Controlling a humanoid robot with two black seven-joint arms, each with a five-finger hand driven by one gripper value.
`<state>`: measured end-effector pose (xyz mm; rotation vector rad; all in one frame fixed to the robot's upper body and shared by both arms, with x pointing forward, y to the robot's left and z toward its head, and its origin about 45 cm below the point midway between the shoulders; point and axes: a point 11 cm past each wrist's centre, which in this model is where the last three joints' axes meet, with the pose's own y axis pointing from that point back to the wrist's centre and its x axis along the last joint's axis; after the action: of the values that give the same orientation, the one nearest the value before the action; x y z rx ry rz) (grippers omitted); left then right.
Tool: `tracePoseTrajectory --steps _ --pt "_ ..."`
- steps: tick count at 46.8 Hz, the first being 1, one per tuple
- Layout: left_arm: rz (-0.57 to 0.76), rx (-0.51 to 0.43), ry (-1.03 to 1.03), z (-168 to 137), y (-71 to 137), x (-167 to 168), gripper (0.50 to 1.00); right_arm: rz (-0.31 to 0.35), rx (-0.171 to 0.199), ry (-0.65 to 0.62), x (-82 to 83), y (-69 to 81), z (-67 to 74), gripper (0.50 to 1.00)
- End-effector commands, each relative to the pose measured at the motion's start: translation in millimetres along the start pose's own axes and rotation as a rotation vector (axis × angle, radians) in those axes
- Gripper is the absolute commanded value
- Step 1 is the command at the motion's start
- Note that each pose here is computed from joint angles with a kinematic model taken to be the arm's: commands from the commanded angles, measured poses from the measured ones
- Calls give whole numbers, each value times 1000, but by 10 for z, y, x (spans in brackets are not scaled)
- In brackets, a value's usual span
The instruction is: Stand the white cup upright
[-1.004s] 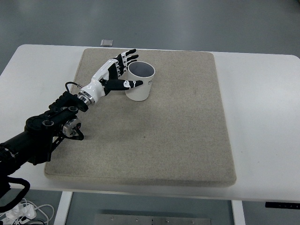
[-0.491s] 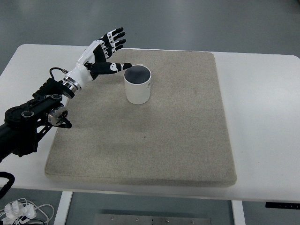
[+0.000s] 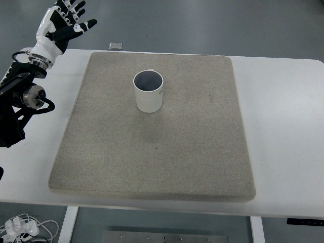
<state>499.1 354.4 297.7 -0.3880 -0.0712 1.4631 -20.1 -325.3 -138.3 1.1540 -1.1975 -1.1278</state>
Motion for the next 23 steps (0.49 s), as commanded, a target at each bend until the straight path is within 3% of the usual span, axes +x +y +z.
tracePoseTrajectory --steps 1,10,23 --pt "59 -34 51 104 -59 99 999 0 0 0 0 0 0 952" --pt "133 -80 147 189 -138 135 999 0 2 -9 0 0 -6 952" --pt "193 196 377 -252 -119 12 999 -2 2 -9 -2 0 -6 952"
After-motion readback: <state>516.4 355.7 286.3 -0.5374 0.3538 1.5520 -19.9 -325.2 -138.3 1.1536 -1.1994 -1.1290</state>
